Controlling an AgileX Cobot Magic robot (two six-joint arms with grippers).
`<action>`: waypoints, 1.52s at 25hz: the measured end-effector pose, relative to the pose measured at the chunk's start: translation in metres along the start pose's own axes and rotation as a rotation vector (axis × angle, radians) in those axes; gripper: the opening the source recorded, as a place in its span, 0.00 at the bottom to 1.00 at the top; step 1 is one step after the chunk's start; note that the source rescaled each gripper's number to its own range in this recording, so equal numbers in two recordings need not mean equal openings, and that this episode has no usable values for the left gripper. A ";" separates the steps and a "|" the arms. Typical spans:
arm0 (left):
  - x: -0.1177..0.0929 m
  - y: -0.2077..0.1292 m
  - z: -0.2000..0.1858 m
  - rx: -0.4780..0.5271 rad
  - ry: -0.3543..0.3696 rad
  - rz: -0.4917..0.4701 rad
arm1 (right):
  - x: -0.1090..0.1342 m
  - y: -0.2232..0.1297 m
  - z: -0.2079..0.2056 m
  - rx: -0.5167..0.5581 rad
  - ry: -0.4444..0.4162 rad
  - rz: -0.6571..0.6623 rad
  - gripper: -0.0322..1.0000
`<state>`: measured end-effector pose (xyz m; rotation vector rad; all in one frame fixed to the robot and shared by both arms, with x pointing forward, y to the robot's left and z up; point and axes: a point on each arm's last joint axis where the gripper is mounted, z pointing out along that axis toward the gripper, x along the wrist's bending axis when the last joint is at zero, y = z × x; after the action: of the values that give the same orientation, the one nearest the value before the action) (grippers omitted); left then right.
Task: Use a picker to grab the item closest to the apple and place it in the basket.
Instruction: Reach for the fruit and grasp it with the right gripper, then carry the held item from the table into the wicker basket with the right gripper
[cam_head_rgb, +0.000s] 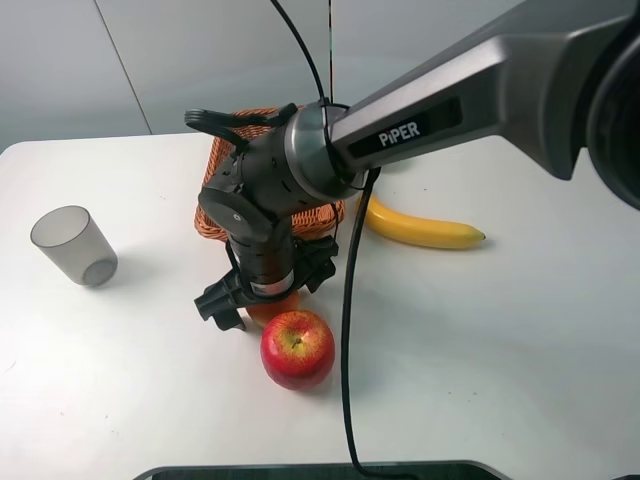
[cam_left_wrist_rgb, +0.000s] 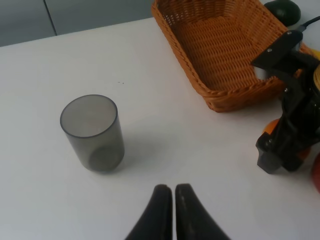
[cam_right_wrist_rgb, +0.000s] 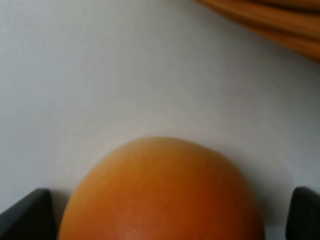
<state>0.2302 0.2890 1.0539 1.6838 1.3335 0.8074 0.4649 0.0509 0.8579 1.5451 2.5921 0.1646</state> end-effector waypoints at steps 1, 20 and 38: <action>0.000 0.000 0.000 0.000 0.000 0.000 | 0.000 0.000 0.001 0.001 -0.001 0.000 1.00; 0.000 0.000 0.000 0.000 0.000 0.002 | 0.000 0.000 0.001 0.002 -0.001 0.000 0.04; 0.000 0.000 0.000 0.000 0.000 0.002 | 0.000 0.000 0.001 -0.003 0.002 0.000 0.04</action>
<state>0.2302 0.2890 1.0539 1.6853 1.3320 0.8086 0.4650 0.0513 0.8569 1.5446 2.5929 0.1699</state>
